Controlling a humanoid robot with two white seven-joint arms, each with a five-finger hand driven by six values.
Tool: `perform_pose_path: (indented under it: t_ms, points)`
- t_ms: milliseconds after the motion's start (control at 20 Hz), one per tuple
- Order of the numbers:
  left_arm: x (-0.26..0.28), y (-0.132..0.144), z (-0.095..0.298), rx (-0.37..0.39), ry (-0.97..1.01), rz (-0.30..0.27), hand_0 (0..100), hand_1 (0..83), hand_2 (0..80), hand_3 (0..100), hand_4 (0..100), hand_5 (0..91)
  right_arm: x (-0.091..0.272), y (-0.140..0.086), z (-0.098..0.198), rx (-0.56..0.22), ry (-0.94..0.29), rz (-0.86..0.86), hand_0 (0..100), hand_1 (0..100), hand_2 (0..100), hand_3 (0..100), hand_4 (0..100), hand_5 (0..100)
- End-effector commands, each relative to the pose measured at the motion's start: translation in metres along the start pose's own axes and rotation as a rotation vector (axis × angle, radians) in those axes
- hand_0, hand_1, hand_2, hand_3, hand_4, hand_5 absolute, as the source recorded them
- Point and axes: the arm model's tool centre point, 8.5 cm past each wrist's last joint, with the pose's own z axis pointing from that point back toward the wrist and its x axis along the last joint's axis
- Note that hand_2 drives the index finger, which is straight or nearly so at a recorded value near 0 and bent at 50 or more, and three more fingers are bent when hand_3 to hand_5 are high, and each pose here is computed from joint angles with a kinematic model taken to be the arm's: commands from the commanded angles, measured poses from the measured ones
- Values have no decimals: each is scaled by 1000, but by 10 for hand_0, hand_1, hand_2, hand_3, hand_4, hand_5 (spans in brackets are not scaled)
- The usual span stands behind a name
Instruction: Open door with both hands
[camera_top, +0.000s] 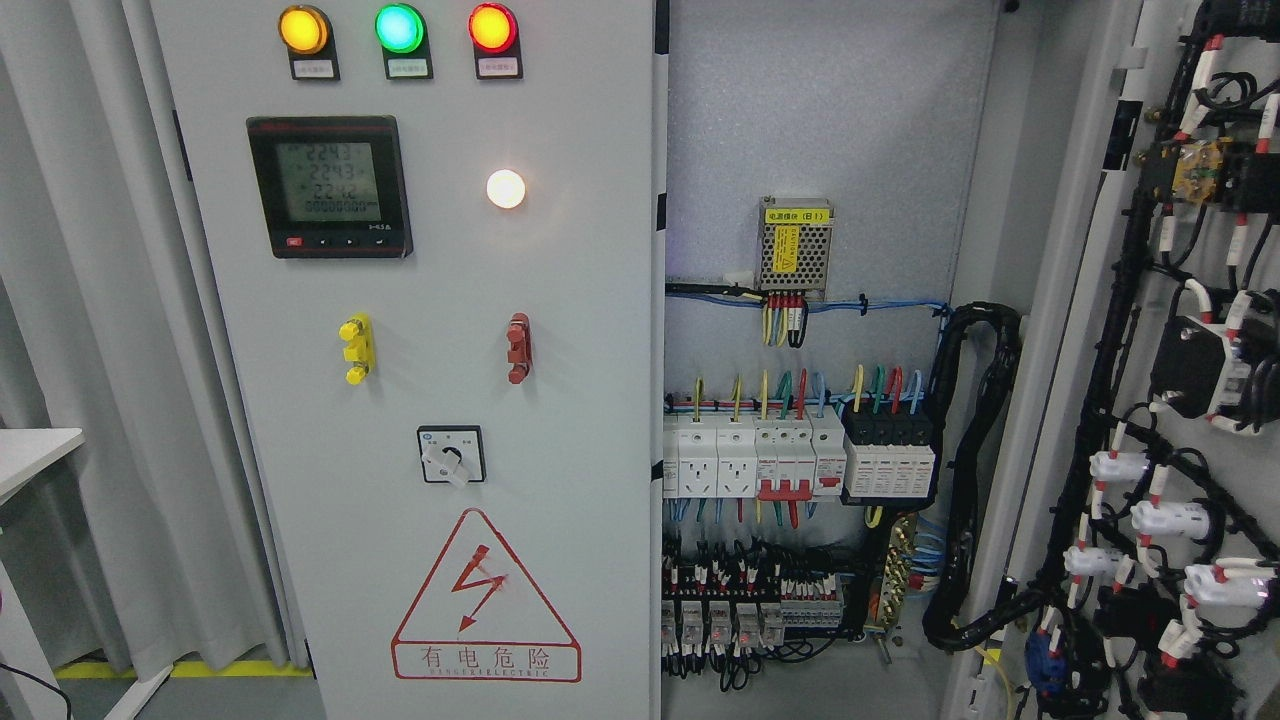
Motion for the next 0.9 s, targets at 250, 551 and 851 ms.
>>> perform_pose_path:
  t_ms: [250,551,851]
  points:
    - [-327,-83,83,453,706,701,296,0,28,27,35,0,27,-6,-2,-17,-92,-6,218,0,0,0,0,0]
    - [-345,-121,80,583,679,958,296,0,28,27,36,0,124,8,27,-2,-538,77,218,0,0,0,0,0]
    - [-360,-133,104,647,856,875,296,0,28,27,36,0,246,36,121,19,-999,170,218,0,0,0,0,0]
